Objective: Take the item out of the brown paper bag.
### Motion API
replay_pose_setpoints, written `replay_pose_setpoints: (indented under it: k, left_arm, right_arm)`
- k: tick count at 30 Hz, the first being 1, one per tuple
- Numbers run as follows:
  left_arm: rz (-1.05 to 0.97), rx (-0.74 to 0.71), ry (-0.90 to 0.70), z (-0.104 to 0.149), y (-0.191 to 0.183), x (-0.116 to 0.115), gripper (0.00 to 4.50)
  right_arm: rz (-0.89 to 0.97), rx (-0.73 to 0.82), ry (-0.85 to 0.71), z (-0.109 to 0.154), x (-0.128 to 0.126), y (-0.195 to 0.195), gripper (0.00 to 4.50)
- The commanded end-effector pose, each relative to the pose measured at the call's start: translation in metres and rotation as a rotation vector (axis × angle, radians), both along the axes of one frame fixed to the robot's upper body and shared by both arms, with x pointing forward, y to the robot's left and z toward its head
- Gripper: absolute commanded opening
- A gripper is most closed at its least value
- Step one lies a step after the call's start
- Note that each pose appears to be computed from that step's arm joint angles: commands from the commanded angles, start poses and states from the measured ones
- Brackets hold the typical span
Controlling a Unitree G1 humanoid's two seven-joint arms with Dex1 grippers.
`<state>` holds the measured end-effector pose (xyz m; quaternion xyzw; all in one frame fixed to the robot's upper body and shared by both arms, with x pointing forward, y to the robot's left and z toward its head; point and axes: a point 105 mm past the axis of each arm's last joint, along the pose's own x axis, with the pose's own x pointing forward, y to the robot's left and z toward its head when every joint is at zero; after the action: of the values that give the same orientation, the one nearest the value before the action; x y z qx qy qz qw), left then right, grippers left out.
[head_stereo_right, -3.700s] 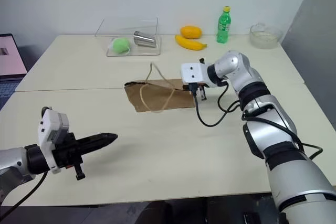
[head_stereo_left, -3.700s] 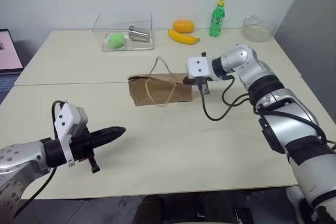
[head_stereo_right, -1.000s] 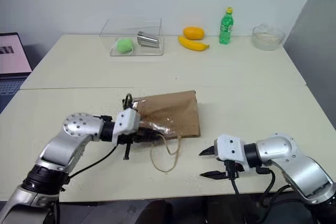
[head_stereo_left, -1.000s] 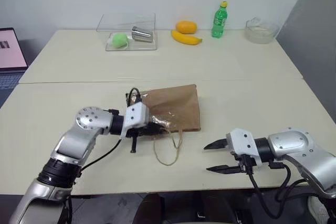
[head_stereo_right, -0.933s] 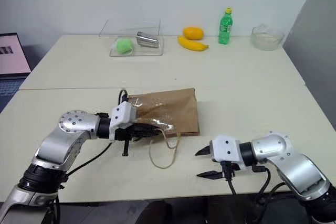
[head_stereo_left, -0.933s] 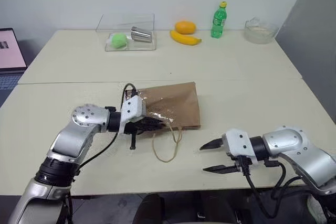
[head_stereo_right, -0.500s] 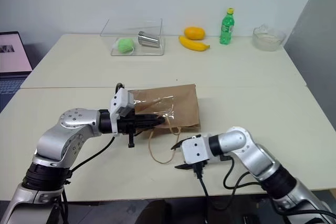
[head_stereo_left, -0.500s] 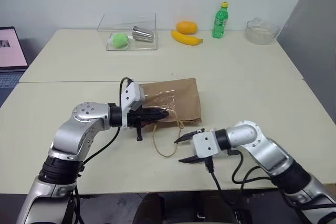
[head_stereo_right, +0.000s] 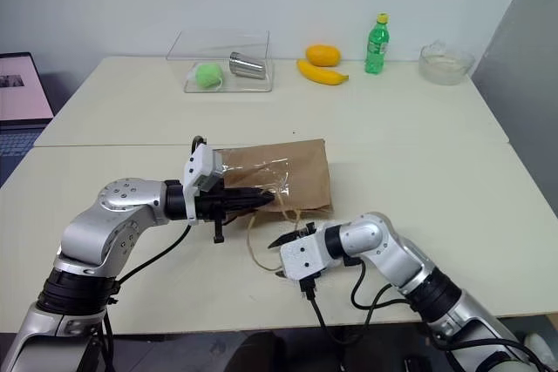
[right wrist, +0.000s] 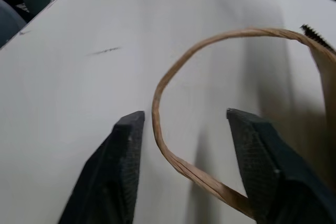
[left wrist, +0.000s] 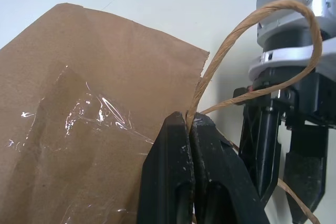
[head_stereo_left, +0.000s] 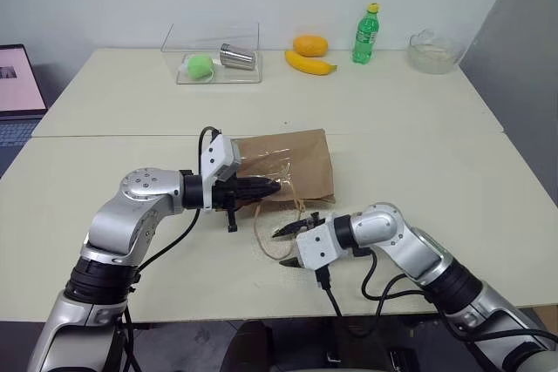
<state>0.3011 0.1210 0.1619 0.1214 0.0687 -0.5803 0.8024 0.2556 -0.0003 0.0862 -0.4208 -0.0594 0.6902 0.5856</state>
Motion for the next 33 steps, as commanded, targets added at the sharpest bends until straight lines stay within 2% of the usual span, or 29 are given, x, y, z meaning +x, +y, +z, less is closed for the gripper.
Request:
replay_pose_setpoints:
  k: [1, 5, 12, 21, 33]
  left_arm:
    - [-0.003, -0.018, -0.063, 0.017, 0.000, 0.001, 0.00]
    - [0.012, -0.028, -0.063, 0.019, 0.003, 0.003, 0.00]
    - [0.067, -0.058, -0.066, 0.026, 0.011, 0.010, 0.00]
    - [0.199, -0.217, -0.087, 0.064, 0.015, 0.036, 0.00]
    - [0.275, -0.365, -0.071, 0.096, 0.014, 0.048, 0.00]
  right_arm:
    - [0.009, 0.015, -0.009, 0.007, 0.000, 0.002, 1.48]
    - [-0.016, 0.020, 0.014, 0.007, 0.002, 0.000, 0.03]
    - [-0.041, 0.001, 0.041, 0.003, 0.003, -0.009, 0.03]
    - [-0.063, -0.106, 0.074, -0.018, -0.004, -0.034, 0.03]
    - [-0.046, -0.201, 0.078, -0.038, -0.015, -0.047, 0.03]
